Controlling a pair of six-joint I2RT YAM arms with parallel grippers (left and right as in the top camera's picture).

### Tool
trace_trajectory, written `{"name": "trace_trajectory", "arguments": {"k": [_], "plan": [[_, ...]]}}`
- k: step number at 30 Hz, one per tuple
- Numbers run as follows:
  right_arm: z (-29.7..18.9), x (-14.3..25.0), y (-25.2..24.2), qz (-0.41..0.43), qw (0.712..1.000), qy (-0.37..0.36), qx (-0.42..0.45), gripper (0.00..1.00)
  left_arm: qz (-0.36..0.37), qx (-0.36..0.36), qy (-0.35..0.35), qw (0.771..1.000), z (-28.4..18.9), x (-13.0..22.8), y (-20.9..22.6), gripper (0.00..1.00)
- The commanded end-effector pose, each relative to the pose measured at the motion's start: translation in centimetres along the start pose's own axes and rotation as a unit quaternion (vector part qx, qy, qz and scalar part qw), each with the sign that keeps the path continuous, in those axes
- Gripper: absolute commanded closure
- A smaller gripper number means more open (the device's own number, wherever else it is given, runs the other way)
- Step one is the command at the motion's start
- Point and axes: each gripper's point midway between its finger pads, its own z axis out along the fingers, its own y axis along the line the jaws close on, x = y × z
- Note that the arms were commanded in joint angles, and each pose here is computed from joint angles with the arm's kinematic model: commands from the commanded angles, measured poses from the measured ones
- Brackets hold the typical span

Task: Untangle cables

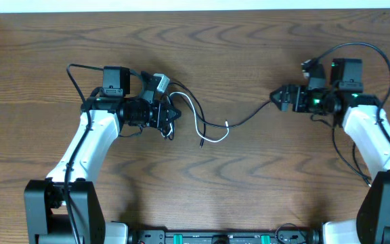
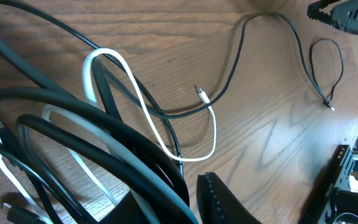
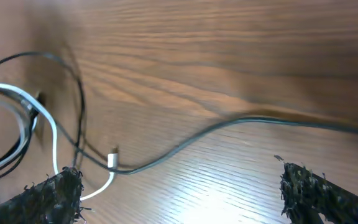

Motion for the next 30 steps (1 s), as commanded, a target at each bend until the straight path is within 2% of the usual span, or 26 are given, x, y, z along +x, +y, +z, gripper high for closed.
{"name": "trace_trajectory", "arguments": {"k": [1,4,11,17,22,25,30], "plan": [[0.7,0.3,2.3,-0.035,0.999,0.006,-0.024,0.01,0.006,-0.013,0.007,1.000,0.2,0.3,0.5,0.53],[1.0,0.3,3.1,-0.046,0.998,0.005,-0.031,0.01,0.003,-0.018,0.004,1.000,-0.2,-0.1,0.4,0.47],[1.0,0.0,3.3,-0.019,0.999,0.001,-0.032,0.01,-0.045,-0.132,-0.036,0.990,-2.5,-2.9,2.8,0.46],[1.1,-0.3,3.4,-0.006,0.999,-0.004,-0.033,0.01,-0.097,-0.173,-0.075,0.977,-3.3,-4.3,4.2,0.44],[1.1,-0.6,1.7,-0.005,1.000,-0.012,0.018,0.01,-0.113,-0.180,-0.080,0.974,-3.3,-4.4,4.5,0.25],[1.0,-0.7,0.9,-0.005,0.999,-0.016,0.039,0.01,-0.114,-0.180,-0.079,0.974,-3.3,-4.4,4.5,0.09],[1.0,-0.7,0.7,-0.004,0.999,-0.016,0.045,0.01,-0.113,-0.180,-0.079,0.974,-3.3,-4.4,4.5,0.08]]}}
